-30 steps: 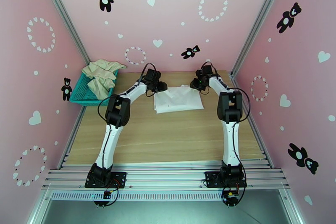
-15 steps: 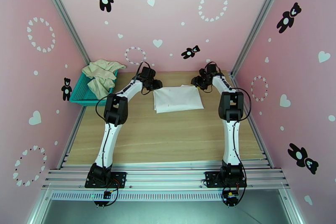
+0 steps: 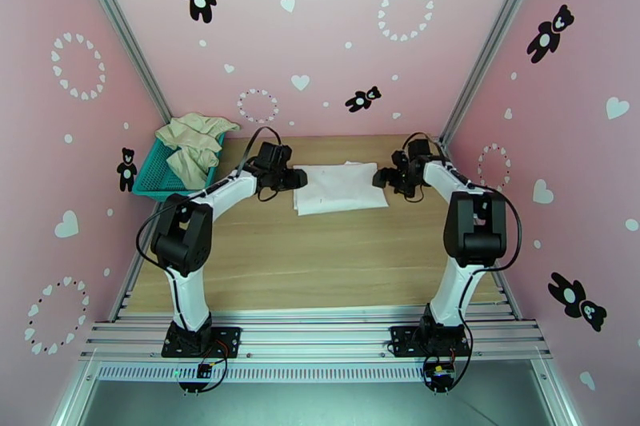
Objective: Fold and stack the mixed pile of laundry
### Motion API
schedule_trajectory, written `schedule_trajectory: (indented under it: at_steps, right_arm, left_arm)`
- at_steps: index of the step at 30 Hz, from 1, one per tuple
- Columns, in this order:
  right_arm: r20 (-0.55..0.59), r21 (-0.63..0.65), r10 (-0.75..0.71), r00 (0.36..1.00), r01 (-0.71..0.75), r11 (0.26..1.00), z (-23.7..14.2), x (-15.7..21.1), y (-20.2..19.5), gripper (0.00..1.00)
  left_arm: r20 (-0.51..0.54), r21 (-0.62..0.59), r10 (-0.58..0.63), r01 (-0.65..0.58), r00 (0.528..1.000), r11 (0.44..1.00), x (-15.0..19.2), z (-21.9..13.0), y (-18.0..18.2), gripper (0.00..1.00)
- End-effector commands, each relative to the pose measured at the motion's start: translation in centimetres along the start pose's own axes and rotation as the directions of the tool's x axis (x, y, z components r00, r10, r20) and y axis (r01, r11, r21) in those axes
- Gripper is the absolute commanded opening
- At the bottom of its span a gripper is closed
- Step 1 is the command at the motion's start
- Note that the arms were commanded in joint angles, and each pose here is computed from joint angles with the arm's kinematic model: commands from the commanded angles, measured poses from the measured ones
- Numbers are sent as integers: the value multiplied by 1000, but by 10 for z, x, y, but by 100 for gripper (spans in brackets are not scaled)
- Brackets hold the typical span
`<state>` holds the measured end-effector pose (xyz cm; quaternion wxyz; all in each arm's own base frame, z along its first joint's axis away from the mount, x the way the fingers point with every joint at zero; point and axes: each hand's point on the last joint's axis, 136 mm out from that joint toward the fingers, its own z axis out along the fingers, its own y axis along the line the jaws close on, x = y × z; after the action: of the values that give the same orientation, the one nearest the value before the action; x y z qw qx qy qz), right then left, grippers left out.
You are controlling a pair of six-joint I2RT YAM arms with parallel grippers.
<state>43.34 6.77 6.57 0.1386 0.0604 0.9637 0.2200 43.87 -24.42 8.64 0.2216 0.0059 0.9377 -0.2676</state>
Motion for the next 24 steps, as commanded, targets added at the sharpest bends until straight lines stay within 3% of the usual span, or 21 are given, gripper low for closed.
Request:
schedule_trajectory:
  at_steps: [1,9,14,21,24]
  right_arm:
    - [-33,-61,5,999,-7,998,11,9,6,87]
    - [-105,-157,46,993,-62,986,47,11,24,69]
    - [-118,-147,34,992,-51,988,58,-1,31,48]
    - [-74,70,-34,997,39,997,47,-35,12,12]
    - [-41,226,-53,998,61,972,39,-53,-7,0]
  left_arm:
    - [26,-29,-35,35,999,999,5,0,14,61]
    - [30,-52,-36,37,999,998,10,-2,21,61]
    - [52,-67,-17,21,999,998,7,-18,18,61]
    - [77,-92,14,-7,997,996,8,-51,13,62]
    - [91,-102,24,-14,996,995,12,-66,13,62]
